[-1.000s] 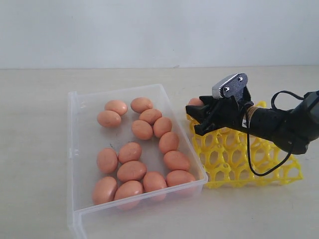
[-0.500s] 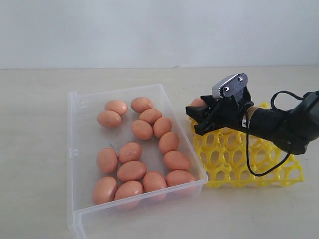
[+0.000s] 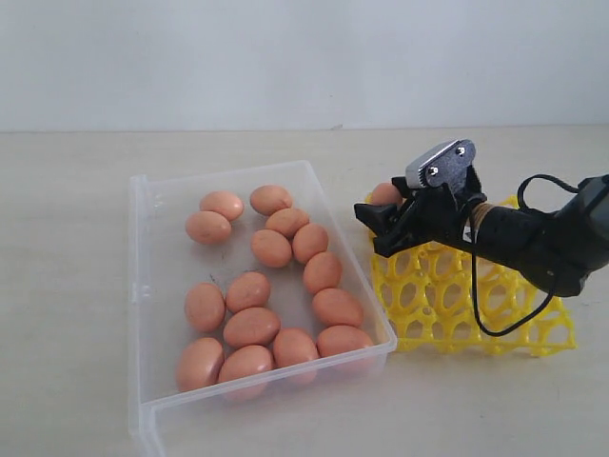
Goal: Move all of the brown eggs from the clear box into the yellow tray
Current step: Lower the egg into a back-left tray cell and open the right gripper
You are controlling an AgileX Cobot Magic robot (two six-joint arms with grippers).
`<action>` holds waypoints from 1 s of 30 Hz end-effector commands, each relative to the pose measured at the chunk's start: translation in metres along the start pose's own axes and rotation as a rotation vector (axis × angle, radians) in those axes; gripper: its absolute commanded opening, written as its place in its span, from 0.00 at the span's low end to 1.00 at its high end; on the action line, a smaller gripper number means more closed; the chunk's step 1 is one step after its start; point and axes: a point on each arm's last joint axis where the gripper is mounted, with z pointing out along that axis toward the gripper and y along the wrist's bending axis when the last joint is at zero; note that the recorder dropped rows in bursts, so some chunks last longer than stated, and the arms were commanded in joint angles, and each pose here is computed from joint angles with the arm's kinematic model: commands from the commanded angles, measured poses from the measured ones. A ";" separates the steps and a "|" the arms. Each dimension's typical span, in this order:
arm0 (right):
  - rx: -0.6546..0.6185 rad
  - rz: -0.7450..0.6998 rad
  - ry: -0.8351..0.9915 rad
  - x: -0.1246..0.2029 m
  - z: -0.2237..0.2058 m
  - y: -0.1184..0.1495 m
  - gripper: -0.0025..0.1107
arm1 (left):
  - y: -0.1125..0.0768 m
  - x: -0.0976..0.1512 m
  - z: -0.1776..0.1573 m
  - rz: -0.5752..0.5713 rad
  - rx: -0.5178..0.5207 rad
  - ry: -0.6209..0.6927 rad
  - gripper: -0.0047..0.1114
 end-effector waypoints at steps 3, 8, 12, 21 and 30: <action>0.051 -0.019 0.011 0.004 -0.002 -0.006 0.61 | -0.001 0.001 0.000 -0.007 0.007 0.000 0.07; 0.064 -0.046 0.004 0.003 -0.002 -0.007 0.61 | -0.001 0.001 0.000 -0.007 0.007 0.000 0.07; 0.056 -0.053 -0.027 0.000 -0.002 -0.006 0.61 | -0.001 0.001 0.000 -0.007 0.007 0.000 0.07; 0.037 -0.048 -0.171 -0.013 -0.003 -0.004 0.61 | -0.001 0.001 0.000 -0.007 0.007 0.000 0.07; -0.033 -0.053 -0.244 -0.033 -0.016 0.006 0.61 | -0.001 0.001 0.000 -0.007 0.007 0.000 0.07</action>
